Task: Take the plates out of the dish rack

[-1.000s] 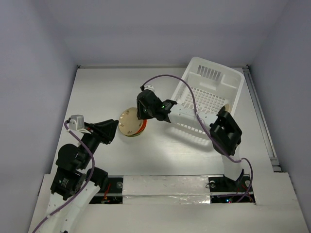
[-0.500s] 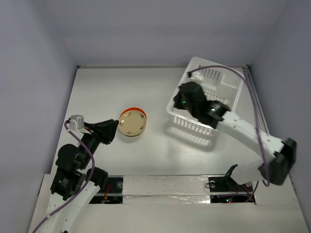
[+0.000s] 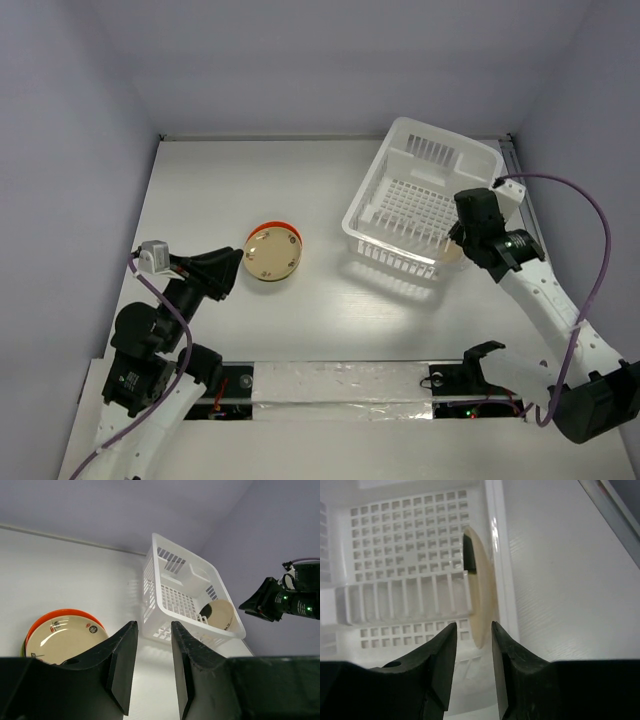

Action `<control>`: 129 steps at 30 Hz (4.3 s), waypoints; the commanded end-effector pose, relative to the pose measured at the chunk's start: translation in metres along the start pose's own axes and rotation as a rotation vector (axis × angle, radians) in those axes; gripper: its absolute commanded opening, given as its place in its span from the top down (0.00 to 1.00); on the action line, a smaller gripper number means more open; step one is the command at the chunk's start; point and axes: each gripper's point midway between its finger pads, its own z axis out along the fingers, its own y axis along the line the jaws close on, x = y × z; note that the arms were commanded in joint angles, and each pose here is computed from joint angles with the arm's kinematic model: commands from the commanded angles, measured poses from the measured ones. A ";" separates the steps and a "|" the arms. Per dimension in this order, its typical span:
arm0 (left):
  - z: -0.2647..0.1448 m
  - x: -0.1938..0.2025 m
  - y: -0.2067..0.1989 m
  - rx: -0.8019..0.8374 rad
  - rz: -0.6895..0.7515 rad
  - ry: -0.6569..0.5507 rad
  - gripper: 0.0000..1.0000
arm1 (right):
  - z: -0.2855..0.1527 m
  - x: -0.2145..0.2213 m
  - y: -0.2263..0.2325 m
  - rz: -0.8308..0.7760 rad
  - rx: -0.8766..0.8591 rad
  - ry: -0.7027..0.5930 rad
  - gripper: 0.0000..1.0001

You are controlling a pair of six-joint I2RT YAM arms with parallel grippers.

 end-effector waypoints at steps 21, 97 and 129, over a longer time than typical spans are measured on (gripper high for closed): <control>-0.002 -0.009 -0.008 0.041 0.001 -0.048 0.70 | 0.066 0.003 0.000 -0.166 0.101 0.116 0.68; 0.029 0.004 0.042 -0.165 0.027 0.027 0.37 | -0.083 0.163 0.367 -0.242 -1.020 0.248 0.24; 0.014 -0.108 -0.024 -0.059 0.113 -0.215 0.01 | -0.205 -0.126 0.020 0.325 -0.791 -0.571 0.00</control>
